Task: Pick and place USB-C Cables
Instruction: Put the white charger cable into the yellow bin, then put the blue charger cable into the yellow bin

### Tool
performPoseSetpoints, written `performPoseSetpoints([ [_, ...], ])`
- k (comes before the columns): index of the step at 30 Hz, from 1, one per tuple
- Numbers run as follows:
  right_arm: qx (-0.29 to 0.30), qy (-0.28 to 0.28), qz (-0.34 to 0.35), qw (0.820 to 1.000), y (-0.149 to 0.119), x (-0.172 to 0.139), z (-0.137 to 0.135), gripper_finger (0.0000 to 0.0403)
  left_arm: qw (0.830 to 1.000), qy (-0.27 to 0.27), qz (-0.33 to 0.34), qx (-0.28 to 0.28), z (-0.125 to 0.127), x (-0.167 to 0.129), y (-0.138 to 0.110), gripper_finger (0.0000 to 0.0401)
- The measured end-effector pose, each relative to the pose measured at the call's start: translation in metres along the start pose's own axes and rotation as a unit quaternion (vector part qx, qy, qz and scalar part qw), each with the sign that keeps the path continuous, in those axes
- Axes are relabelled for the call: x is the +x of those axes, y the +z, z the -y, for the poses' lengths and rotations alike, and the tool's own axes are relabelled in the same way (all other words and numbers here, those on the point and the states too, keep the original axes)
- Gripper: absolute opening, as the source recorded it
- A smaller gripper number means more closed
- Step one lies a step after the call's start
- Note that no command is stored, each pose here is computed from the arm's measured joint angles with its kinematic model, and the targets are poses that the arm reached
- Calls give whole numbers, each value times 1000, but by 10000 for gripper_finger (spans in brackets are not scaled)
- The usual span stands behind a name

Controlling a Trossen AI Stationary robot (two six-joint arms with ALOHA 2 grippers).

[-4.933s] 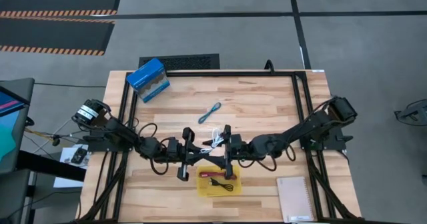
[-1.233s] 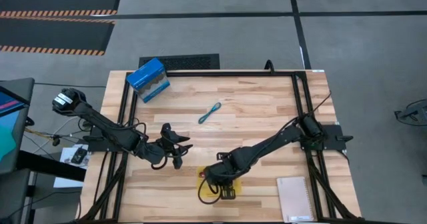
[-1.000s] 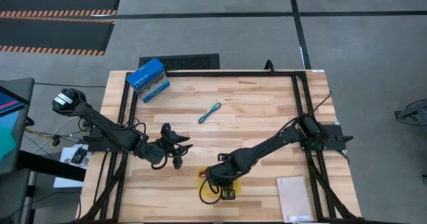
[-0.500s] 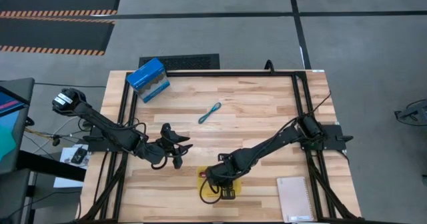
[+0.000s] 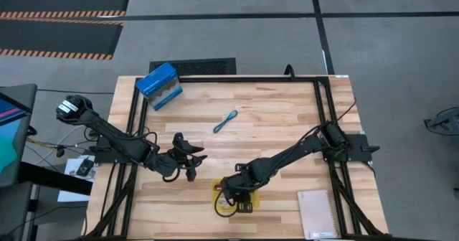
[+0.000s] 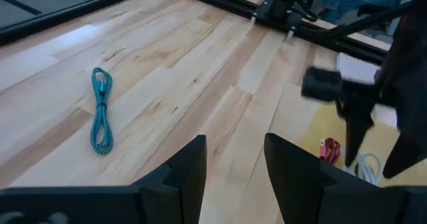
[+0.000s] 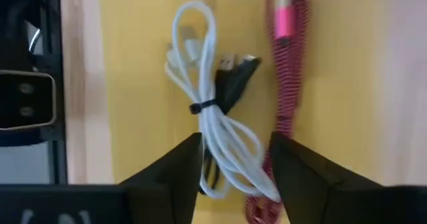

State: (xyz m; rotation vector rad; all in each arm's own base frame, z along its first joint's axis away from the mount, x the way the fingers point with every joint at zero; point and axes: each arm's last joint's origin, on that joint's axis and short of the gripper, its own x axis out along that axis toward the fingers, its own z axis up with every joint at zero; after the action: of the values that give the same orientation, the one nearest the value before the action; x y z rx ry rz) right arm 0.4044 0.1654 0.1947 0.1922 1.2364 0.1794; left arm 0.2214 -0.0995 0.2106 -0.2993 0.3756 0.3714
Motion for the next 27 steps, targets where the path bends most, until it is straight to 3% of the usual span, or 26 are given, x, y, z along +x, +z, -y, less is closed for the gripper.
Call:
performPoseSetpoints([
  [6,16,1,25,1000,7,-54,9,218,1000,-4,-4,-27,-6,7,6,139],
  [13,10,-19,79,997,-5,-122,4,217,999,33,5,-1,-25,24,19,148],
  [20,-16,-34,147,989,-30,-171,-26,221,996,68,-3,49,-45,47,25,206],
  [27,-4,-85,193,977,-55,-189,-52,217,991,119,-5,67,-63,81,18,264],
])
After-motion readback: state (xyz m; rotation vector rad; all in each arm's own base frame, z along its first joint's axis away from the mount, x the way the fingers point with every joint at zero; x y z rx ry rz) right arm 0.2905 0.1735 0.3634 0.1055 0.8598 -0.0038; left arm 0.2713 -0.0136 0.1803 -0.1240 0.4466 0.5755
